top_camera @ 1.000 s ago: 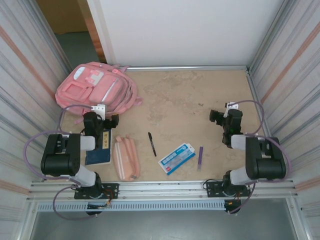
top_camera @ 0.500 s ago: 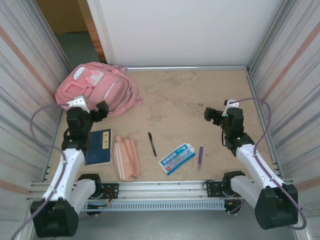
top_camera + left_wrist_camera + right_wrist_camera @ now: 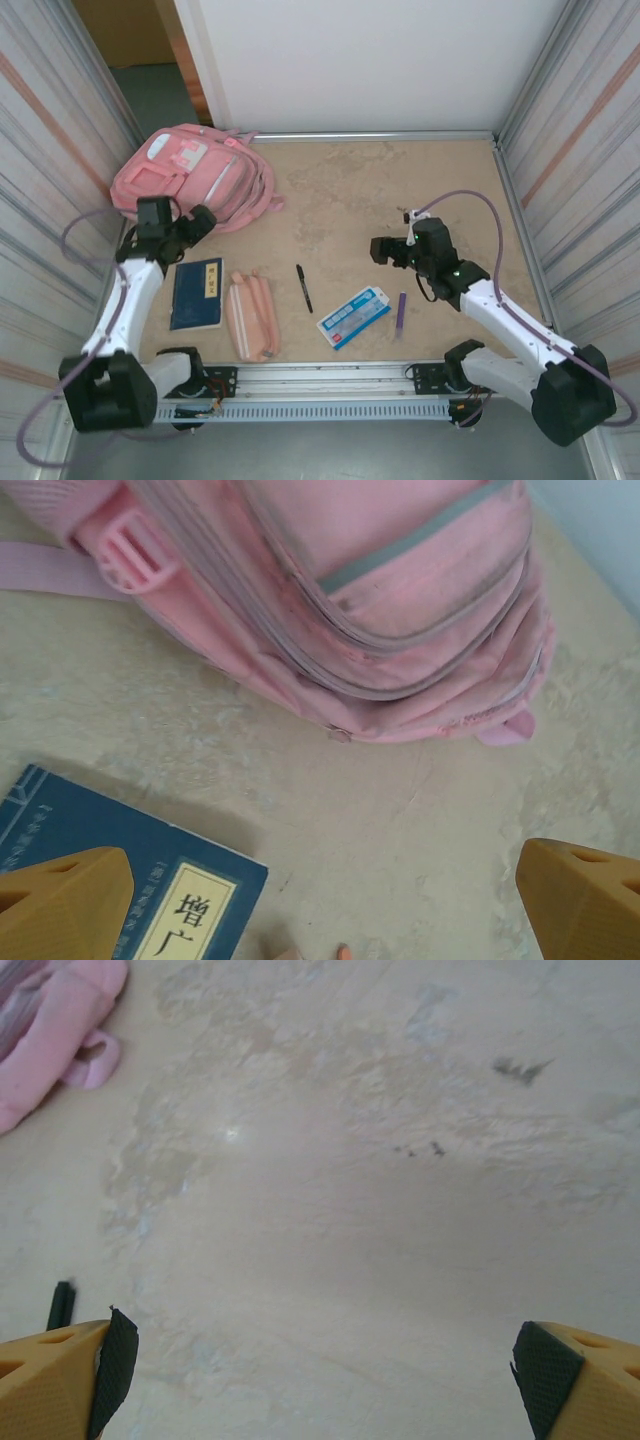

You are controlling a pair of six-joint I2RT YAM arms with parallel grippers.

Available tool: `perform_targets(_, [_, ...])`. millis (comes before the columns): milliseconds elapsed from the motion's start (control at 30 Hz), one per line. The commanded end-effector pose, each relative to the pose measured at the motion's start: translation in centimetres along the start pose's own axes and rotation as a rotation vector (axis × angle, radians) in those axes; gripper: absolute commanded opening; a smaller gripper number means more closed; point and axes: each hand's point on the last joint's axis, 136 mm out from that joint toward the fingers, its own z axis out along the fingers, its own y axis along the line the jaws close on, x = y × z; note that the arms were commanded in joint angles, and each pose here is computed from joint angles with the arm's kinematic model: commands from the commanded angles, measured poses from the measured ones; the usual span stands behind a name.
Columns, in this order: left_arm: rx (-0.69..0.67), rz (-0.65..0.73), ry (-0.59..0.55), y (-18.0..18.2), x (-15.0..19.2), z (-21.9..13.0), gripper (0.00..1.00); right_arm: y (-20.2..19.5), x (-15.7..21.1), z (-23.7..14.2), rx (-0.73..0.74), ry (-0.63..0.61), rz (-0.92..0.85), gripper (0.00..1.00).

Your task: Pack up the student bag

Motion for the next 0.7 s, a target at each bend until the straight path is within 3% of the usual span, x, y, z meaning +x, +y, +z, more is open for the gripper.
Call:
perform_targets(0, [-0.081, 0.123, 0.045, -1.7, -0.7, 0.6, 0.99, 0.9, -0.7, 0.3, 0.011, 0.026, 0.006, 0.99])
perform_targets(267, [-0.095, 0.378, 0.117, -7.6, -4.0, 7.0, 0.99, 1.5, -0.9, -0.1, 0.064, 0.038, -0.014, 0.99])
perform_targets(500, [-0.146, 0.654, 0.176, -9.7, -5.4, 13.9, 0.98, 1.0, -0.7, -1.6, 0.07, 0.018, -0.015, 0.99])
perform_targets(667, [-0.328, 0.883, 0.213, -9.7, -5.2, 18.4, 0.99, 0.8, -0.8, -2.8, 0.064, -0.006, -0.03, 0.99])
